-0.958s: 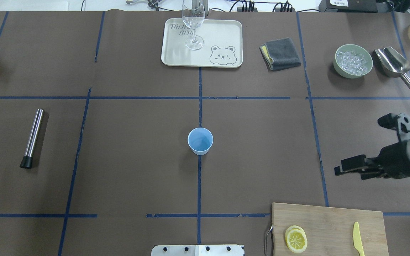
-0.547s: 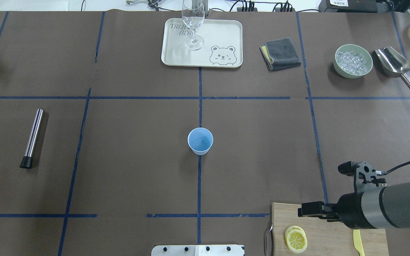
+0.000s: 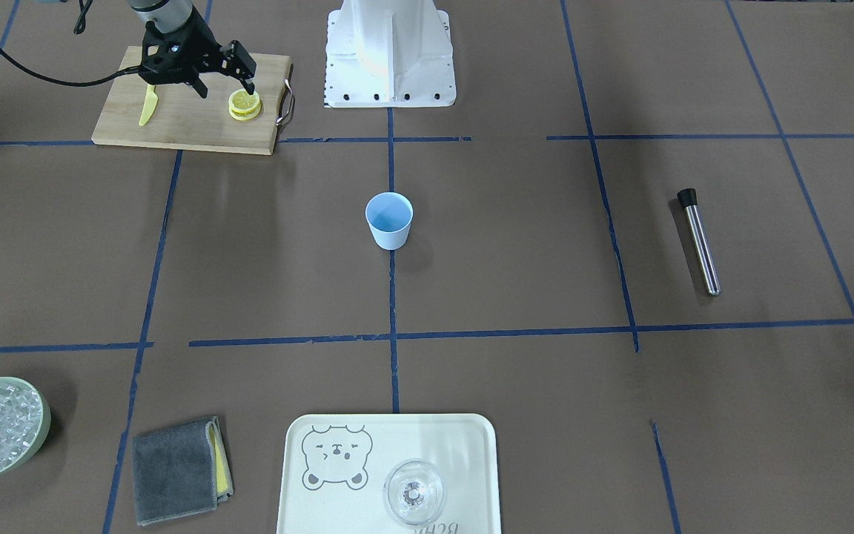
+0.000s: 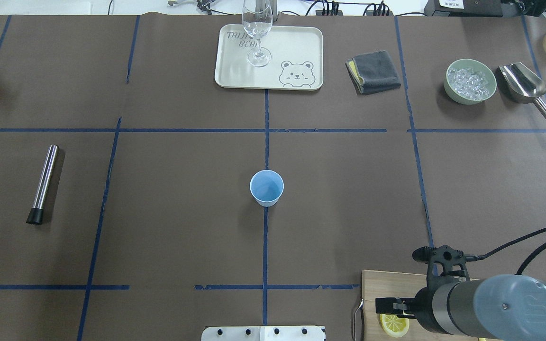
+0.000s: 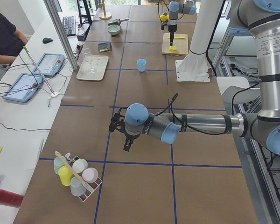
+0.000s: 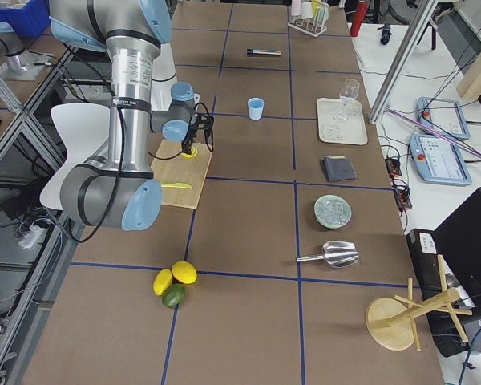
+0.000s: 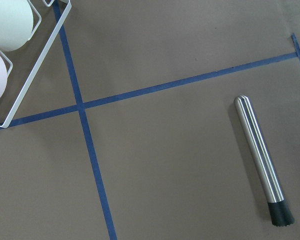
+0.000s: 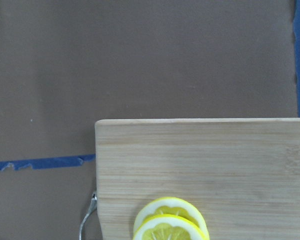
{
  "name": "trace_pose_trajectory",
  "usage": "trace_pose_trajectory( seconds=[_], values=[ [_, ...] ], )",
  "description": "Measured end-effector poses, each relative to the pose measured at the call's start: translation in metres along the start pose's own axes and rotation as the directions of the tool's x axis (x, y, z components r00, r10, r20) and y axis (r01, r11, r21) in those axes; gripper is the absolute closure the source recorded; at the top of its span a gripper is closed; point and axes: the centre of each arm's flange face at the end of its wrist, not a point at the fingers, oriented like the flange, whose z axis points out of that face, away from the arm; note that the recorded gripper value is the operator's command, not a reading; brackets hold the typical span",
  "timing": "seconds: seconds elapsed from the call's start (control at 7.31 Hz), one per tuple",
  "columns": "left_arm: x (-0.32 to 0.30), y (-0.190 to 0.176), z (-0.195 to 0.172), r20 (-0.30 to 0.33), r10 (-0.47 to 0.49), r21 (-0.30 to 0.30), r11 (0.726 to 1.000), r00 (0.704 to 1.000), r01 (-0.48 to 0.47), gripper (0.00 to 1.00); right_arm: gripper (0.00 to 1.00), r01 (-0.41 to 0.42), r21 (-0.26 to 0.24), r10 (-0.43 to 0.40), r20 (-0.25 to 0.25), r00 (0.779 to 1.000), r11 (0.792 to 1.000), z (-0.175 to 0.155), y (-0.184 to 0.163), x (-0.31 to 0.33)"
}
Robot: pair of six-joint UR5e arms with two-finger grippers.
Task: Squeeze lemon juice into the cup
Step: 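Move the right gripper down over the lemon slices on the cutting board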
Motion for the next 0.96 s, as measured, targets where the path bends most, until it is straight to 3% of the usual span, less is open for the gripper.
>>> trace_pose_trajectory(
  seconds=[0.14,0.41,0.96],
  values=[
    [0.000,0.000,0.000,0.000,0.000,0.000,1.000,1.000,0.000,0.00,0.00,-0.014,0.025,0.015,-0.042,0.999,1.000,0.004,0.004,-0.014],
    [0.000,0.000,0.000,-0.001,0.001,0.000,1.000,1.000,-0.001,0.00,0.00,-0.018,0.109,0.027,-0.079,0.997,0.994,0.014,0.016,-0.018],
    [0.000,0.000,0.000,-0.002,0.001,0.000,1.000,1.000,-0.001,0.00,0.00,0.004,0.118,0.008,-0.099,0.995,0.993,0.027,0.030,-0.016]
  ],
)
